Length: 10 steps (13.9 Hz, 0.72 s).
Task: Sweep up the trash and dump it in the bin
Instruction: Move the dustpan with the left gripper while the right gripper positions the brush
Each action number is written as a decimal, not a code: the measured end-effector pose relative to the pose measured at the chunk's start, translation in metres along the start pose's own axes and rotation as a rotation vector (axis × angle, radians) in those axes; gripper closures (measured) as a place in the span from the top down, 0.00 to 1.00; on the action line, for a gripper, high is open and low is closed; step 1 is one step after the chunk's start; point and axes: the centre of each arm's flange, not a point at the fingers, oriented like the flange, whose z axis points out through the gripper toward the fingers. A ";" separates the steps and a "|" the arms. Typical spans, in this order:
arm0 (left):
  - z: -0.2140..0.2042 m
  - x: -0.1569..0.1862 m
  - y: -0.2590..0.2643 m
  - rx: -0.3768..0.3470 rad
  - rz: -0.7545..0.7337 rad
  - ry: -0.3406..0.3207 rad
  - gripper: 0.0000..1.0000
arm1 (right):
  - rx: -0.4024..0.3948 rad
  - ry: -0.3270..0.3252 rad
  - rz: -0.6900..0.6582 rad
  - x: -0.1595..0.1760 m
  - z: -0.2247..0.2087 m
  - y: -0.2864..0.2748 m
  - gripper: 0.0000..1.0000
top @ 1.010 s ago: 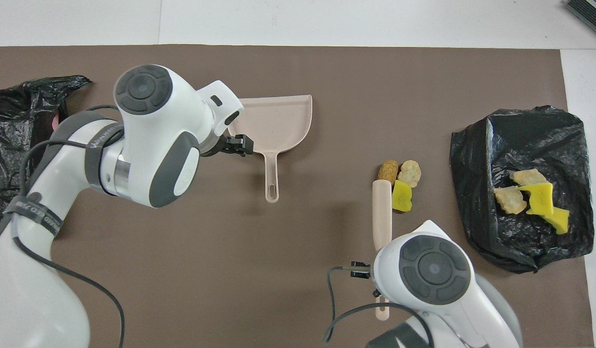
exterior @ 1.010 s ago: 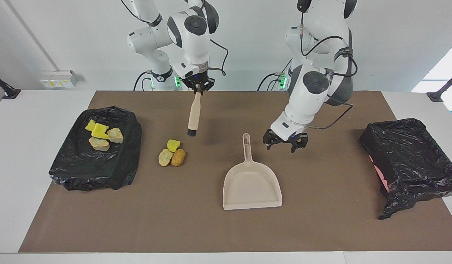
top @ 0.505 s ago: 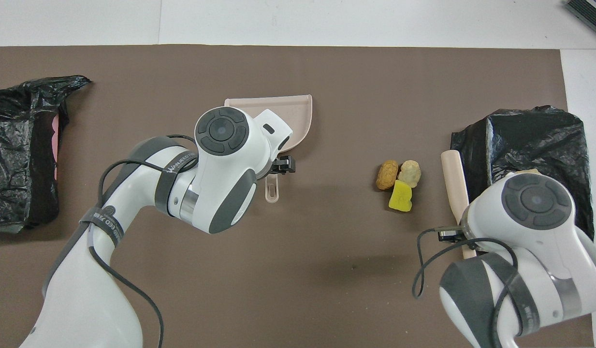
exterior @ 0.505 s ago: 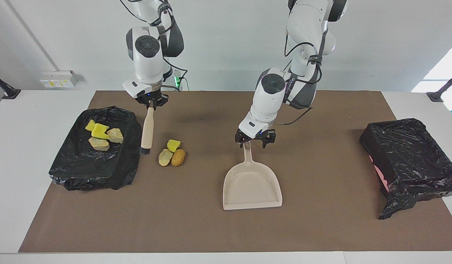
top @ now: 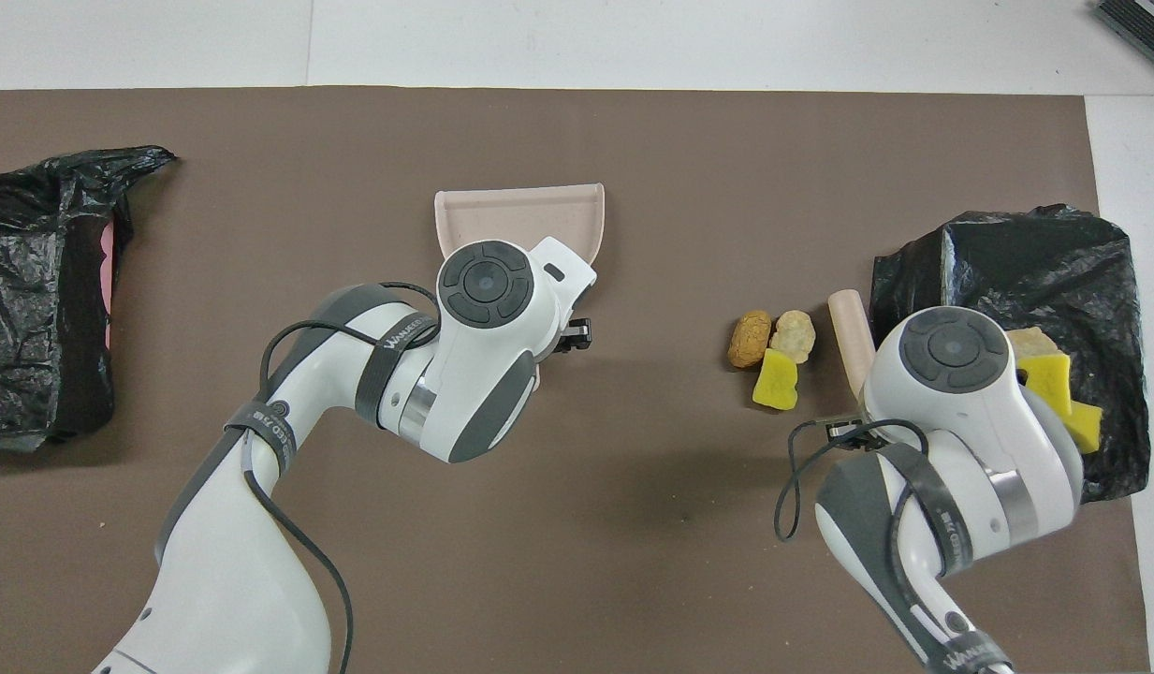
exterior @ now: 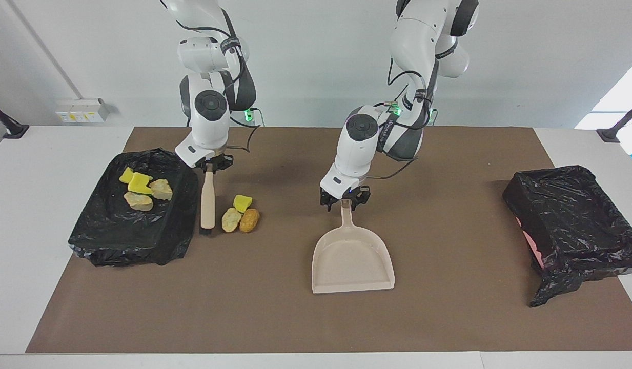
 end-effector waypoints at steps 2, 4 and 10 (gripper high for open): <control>-0.003 0.004 -0.004 -0.001 -0.012 0.006 0.37 | 0.020 -0.019 0.008 0.002 0.006 -0.010 0.26; -0.007 0.011 -0.010 -0.004 -0.026 0.014 0.31 | 0.064 -0.032 0.007 0.001 0.005 -0.033 0.26; -0.054 0.040 -0.068 0.004 0.054 0.015 0.31 | 0.189 -0.028 0.001 -0.010 -0.025 -0.101 0.26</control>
